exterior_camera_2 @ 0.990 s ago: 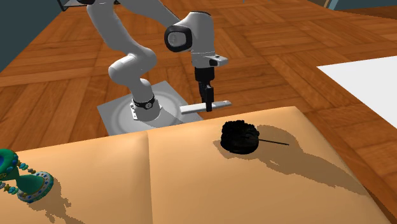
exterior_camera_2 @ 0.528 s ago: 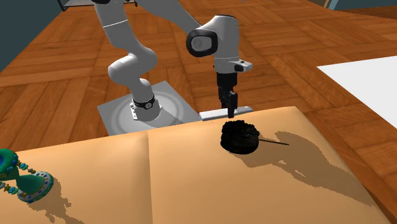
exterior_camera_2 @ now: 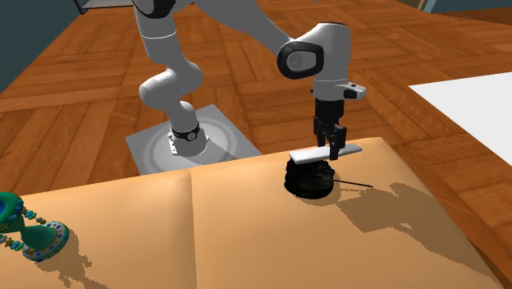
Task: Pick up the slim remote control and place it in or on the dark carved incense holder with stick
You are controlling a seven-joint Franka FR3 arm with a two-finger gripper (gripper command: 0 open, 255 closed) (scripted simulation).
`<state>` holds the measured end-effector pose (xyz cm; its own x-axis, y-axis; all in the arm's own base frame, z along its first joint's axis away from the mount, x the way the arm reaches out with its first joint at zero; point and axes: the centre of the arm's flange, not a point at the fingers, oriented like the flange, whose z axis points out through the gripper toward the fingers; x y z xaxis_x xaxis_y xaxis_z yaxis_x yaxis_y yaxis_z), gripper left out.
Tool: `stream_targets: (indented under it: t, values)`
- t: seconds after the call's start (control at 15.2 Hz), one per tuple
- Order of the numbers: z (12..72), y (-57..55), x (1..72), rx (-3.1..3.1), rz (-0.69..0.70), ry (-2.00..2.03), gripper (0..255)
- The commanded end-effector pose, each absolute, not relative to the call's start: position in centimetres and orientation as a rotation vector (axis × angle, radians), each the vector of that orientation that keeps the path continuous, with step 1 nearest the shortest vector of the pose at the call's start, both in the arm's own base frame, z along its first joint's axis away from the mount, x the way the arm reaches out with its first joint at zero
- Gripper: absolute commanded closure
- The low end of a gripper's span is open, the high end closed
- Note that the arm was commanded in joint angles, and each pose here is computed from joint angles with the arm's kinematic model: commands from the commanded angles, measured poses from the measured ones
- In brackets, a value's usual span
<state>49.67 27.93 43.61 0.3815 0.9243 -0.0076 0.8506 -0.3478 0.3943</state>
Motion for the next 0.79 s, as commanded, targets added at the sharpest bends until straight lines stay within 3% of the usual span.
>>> stream_targets:
  t: [0.0,0.73]
  values:
    - [42.6,28.5,50.2,2.313,0.310,1.549,255]
    - [36.8,28.5,50.2,2.313,0.310,1.549,255]
